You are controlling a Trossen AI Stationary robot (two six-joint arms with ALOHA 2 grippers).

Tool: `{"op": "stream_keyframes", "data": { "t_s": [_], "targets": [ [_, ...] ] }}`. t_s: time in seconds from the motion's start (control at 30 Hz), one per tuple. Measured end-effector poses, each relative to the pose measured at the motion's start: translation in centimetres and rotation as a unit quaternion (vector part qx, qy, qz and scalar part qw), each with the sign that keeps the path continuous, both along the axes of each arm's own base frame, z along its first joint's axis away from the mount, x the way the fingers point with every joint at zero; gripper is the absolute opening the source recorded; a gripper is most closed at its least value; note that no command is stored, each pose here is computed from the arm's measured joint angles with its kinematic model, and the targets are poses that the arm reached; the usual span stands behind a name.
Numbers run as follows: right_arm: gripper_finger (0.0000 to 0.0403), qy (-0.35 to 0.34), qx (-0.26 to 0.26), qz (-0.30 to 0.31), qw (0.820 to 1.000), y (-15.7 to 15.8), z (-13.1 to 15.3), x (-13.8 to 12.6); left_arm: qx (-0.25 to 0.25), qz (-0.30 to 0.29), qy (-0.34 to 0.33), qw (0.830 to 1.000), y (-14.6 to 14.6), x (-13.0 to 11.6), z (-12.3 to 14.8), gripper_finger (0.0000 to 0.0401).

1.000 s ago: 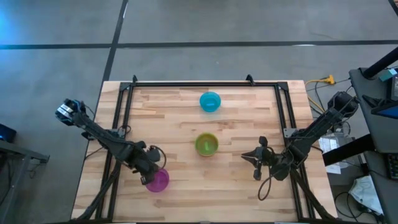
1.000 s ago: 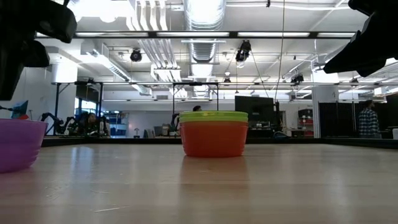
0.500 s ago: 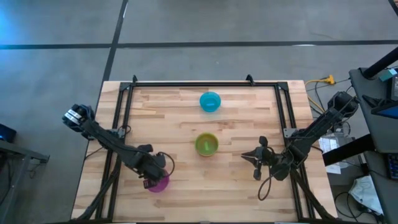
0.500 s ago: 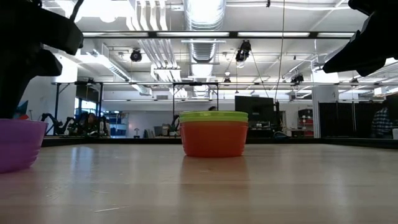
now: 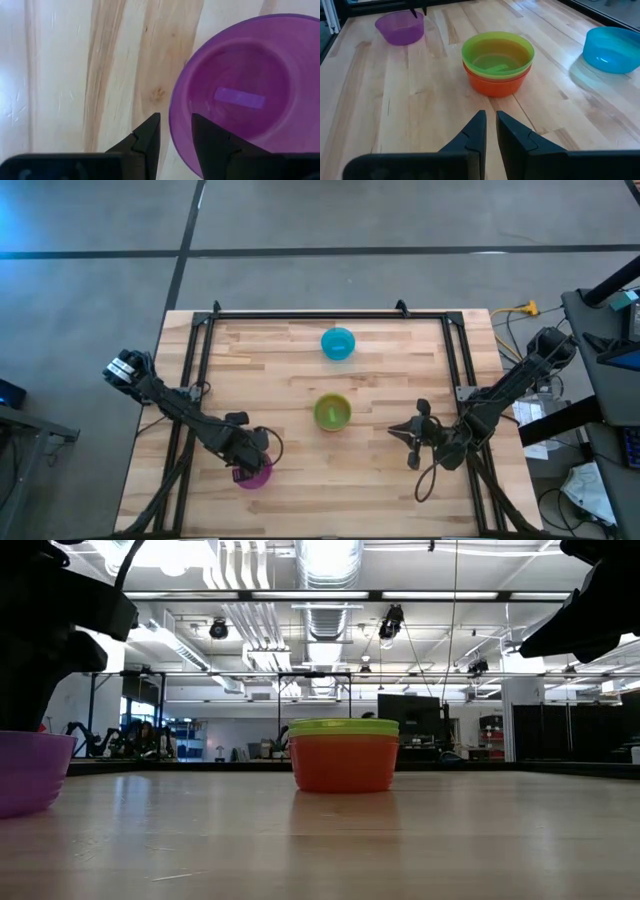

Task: Nest bowls inside each other
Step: Stack the purple bowl on top of the green bowl

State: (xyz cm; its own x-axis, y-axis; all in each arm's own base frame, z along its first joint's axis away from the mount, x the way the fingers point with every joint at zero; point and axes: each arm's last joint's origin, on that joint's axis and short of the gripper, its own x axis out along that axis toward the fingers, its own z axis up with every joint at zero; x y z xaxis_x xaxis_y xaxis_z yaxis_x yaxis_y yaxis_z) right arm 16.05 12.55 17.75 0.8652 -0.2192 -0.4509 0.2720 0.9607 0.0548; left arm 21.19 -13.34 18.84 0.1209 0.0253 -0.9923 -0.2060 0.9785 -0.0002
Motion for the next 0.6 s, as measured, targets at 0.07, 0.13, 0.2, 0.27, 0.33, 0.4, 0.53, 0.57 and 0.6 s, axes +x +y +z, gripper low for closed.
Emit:
{"op": "stream_keyframes", "data": {
  "t_s": [0.07, 0.13, 0.2, 0.27, 0.33, 0.4, 0.53, 0.57, 0.6],
  "targets": [
    [0.0038, 0.0, 0.0, 0.0, 1.0, 0.0, -0.01, 0.0, -0.001, -0.002, -0.003, 1.0, 0.0, 0.03, -0.09, 0.0094],
    [0.0038, 0.0, 0.0, 0.0, 1.0, 0.0, -0.01, 0.0, -0.001, -0.003, -0.003, 1.0, 0.03, 0.05, -0.09, 0.0089],
    [0.0038, 0.0, 0.0, 0.0, 1.0, 0.0, -0.01, 0.0, -0.001, -0.002, -0.003, 1.0, 0.04, 0.06, -0.08, 0.0076],
    [0.0038, 0.0, 0.0, 0.0, 1.0, 0.0, -0.01, 0.0, -0.001, -0.008, -0.003, 1.0, 0.04, 0.05, -0.08, 0.0056],
    [0.0038, 0.0, 0.0, 0.0, 1.0, 0.0, -0.01, 0.0, -0.001, -0.011, -0.003, 1.0, 0.04, 0.05, -0.09, 0.0031],
    [0.0038, 0.0, 0.0, 0.0, 1.0, 0.0, -0.01, 0.0, -0.001, -0.011, -0.002, 1.0, 0.05, 0.03, -0.11, 0.0009],
    [0.0038, 0.0, 0.0, 0.0, 1.0, 0.0, -0.01, 0.0, -0.001, -0.011, -0.002, 1.0, 0.05, 0.03, -0.11, 0.0007],
    [0.0038, 0.0, 0.0, 0.0, 1.0, 0.0, -0.01, 0.0, -0.001, -0.011, -0.002, 1.0, 0.05, 0.03, -0.11, 0.0006],
    [0.0038, 0.0, 0.0, 0.0, 1.0, 0.0, -0.01, 0.0, -0.001, -0.012, -0.002, 1.0, 0.05, 0.03, -0.11, 0.0004]
  ]
}}
